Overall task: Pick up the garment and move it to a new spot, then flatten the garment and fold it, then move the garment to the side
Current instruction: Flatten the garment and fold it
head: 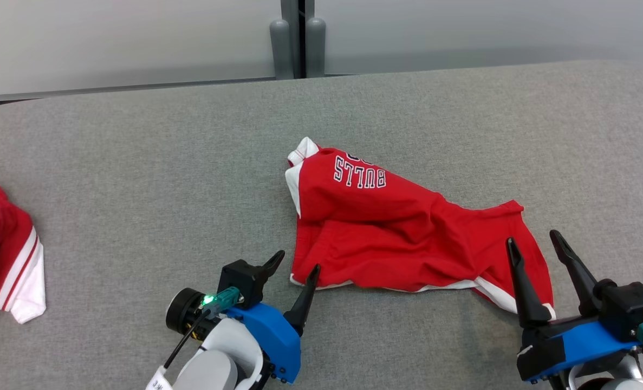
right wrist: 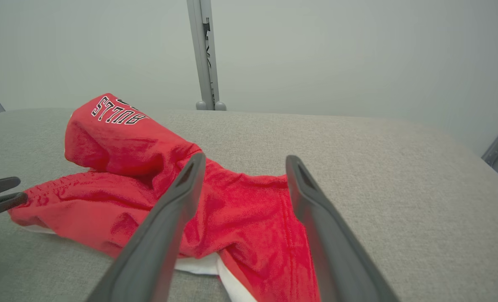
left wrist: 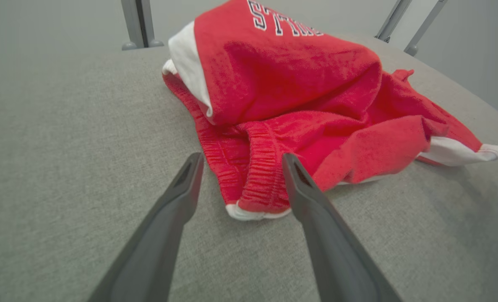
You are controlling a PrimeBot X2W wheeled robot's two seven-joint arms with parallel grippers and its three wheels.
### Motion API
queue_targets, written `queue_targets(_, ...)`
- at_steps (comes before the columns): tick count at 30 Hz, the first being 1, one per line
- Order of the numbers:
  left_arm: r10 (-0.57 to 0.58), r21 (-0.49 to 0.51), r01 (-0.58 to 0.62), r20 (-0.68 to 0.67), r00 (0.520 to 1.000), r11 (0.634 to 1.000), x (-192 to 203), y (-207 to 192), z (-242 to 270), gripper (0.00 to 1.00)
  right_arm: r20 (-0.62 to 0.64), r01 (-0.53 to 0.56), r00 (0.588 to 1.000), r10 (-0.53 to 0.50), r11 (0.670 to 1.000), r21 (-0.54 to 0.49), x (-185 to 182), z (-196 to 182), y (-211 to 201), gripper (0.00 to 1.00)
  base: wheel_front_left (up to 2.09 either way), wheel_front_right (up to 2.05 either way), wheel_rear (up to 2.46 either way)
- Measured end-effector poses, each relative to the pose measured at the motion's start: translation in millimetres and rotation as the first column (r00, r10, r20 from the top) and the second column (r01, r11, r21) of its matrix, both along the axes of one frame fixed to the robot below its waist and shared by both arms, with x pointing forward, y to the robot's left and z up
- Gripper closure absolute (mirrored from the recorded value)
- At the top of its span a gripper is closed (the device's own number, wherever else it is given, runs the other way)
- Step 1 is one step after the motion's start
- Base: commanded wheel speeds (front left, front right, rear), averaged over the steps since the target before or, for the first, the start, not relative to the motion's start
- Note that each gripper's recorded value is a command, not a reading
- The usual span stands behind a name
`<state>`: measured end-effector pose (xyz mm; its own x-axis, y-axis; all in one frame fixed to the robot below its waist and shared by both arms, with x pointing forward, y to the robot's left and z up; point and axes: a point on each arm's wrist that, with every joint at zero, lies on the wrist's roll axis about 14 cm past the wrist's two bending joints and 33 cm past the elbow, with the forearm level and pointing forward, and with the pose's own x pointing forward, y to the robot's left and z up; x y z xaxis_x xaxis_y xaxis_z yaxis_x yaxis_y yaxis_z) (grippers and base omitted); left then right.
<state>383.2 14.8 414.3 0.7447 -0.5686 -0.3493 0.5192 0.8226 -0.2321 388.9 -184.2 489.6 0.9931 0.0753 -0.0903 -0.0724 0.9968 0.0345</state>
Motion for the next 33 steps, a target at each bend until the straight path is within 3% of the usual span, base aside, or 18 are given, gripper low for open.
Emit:
queue_targets(7, -0.080, 0.011, 0.084, -0.183, 0.980, 0.996, -9.2, -18.5, -33.5, 0.00, -0.017, 0.035, 0.999, -0.035, 0.999, -0.001, -0.6, -7.0, -11.9, 0.00, 0.00, 0.00, 0.00)
queue_targets(9, -0.113, -0.013, 0.113, -0.234, 0.966, 0.994, -18.0, -27.9, -36.7, 0.40, -0.018, 0.038, 0.999, -0.038, 0.999, -0.001, -1.4, -7.3, -13.1, 0.00, 0.00, 0.00, 0.00)
queue_targets(10, -0.140, -0.008, 0.142, -0.242, 0.960, 0.990, -22.1, -32.2, -37.3, 0.56, -0.017, 0.040, 0.999, -0.040, 0.999, 0.001, -1.6, -7.1, -13.5, 0.00, 0.00, 0.00, 0.00)
queue_targets(11, -0.155, -0.015, 0.156, -0.249, 0.956, 0.988, -24.0, -34.8, -36.6, 0.65, -0.013, 0.041, 0.999, -0.041, 0.999, 0.002, -1.7, -6.4, -13.7, 0.00, 0.00, 0.00, 0.00)
queue_targets(12, -0.166, -0.021, 0.166, -0.249, 0.954, 0.986, -24.6, -36.0, -35.4, 0.98, -0.009, 0.042, 0.999, -0.042, 0.999, 0.002, -1.5, -5.4, -14.1, 0.00, 0.00, 0.00, 0.00)
queue_targets(18, -0.128, -0.070, 0.120, -0.127, 0.984, 0.990, -6.8, -26.4, -10.2, 1.00, 0.009, 0.047, 0.999, -0.047, 0.999, 0.004, -2.7, 0.7, -15.2, 0.00, 0.00, 0.00, 0.00)
queue_targets(23, -0.025, -0.131, 0.023, -0.019, 1.000, 0.991, 3.1, -5.5, 20.7, 1.00, 0.016, 0.035, 0.999, -0.035, 0.999, 0.010, -3.8, 3.2, -11.0, 0.00, 0.00, 0.00, 0.00)
queue_targets(33, 0.257, -0.121, -0.260, -0.039, 0.966, 0.958, -30.1, 69.2, 31.1, 1.00, 0.034, -0.030, 0.999, 0.029, 0.999, 0.029, -2.2, 10.4, 11.9, 0.00, 0.00, 0.00, 0.00)
